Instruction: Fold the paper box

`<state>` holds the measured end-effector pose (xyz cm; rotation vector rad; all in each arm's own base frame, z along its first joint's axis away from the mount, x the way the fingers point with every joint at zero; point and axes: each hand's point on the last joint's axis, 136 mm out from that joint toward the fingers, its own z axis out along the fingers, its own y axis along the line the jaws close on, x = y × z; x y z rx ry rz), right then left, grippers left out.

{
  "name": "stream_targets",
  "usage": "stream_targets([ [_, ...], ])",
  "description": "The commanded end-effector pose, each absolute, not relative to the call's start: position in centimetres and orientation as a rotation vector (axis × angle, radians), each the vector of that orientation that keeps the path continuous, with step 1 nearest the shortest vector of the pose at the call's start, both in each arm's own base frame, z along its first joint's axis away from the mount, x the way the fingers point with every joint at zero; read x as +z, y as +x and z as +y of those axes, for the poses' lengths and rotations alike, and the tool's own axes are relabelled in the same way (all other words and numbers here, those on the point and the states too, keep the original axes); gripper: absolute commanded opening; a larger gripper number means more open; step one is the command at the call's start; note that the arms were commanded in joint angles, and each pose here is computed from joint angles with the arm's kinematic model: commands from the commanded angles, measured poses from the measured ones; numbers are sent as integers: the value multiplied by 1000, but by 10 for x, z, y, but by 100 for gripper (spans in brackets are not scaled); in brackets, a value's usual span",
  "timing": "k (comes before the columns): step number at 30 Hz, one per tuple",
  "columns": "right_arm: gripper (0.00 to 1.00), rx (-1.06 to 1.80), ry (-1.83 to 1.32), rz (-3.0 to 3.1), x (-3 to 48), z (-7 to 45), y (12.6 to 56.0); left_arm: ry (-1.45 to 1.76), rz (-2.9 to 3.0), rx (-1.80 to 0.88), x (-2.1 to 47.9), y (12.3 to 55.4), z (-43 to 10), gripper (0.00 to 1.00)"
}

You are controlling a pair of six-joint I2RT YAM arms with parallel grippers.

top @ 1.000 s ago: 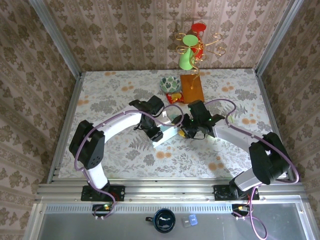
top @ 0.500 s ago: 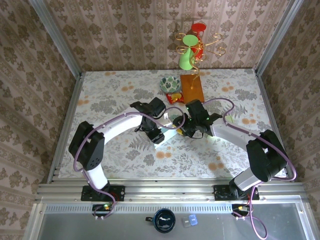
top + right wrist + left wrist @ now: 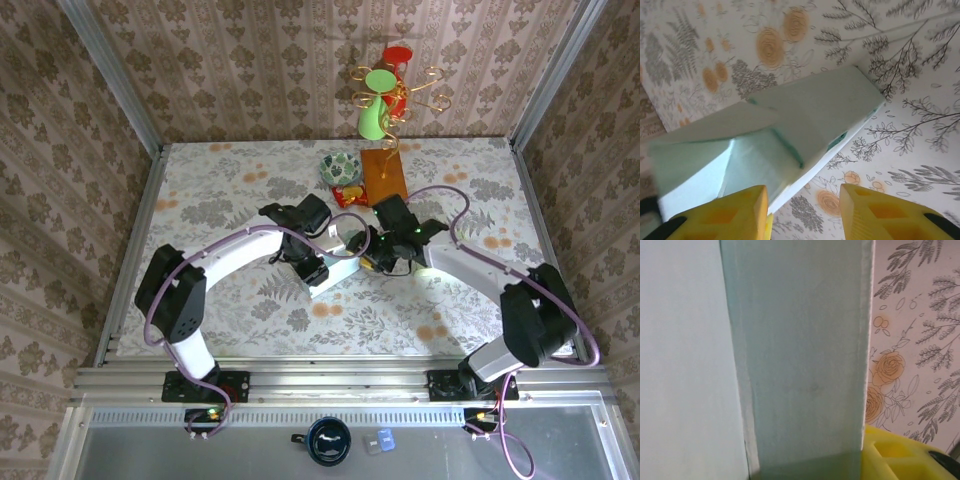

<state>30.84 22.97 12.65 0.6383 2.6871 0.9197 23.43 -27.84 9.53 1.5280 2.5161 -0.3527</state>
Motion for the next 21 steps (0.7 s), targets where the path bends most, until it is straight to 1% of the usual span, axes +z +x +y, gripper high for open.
stream_targets([
  [1, 45, 934, 298, 2511, 183, 204, 318, 1606, 2424, -398, 111, 230, -277, 44],
  [3, 45, 983, 179, 2454, 197, 193, 320, 1652, 2405, -385, 111, 228, -273, 43],
  [7, 45, 905, -108, 2464, 207, 185, 317, 1729, 2386, -377, 108, 224, -265, 42],
  [9, 44, 916, -233, 2507, 202, 191, 311, 1764, 2375, -375, 106, 221, -262, 42],
  [12, 43, 833, -371, 2542, 197, 192, 306, 1799, 2361, -393, 105, 218, -261, 42],
  [13, 43, 804, -402, 2572, 187, 193, 308, 1802, 2360, -393, 104, 218, -260, 42],
  [18, 45, 710, -524, 2622, 170, 198, 308, 1819, 2362, -405, 100, 216, -261, 42],
  [21, 46, 723, -597, 2629, 163, 210, 307, 1825, 2365, -405, 96, 215, -261, 42],
])
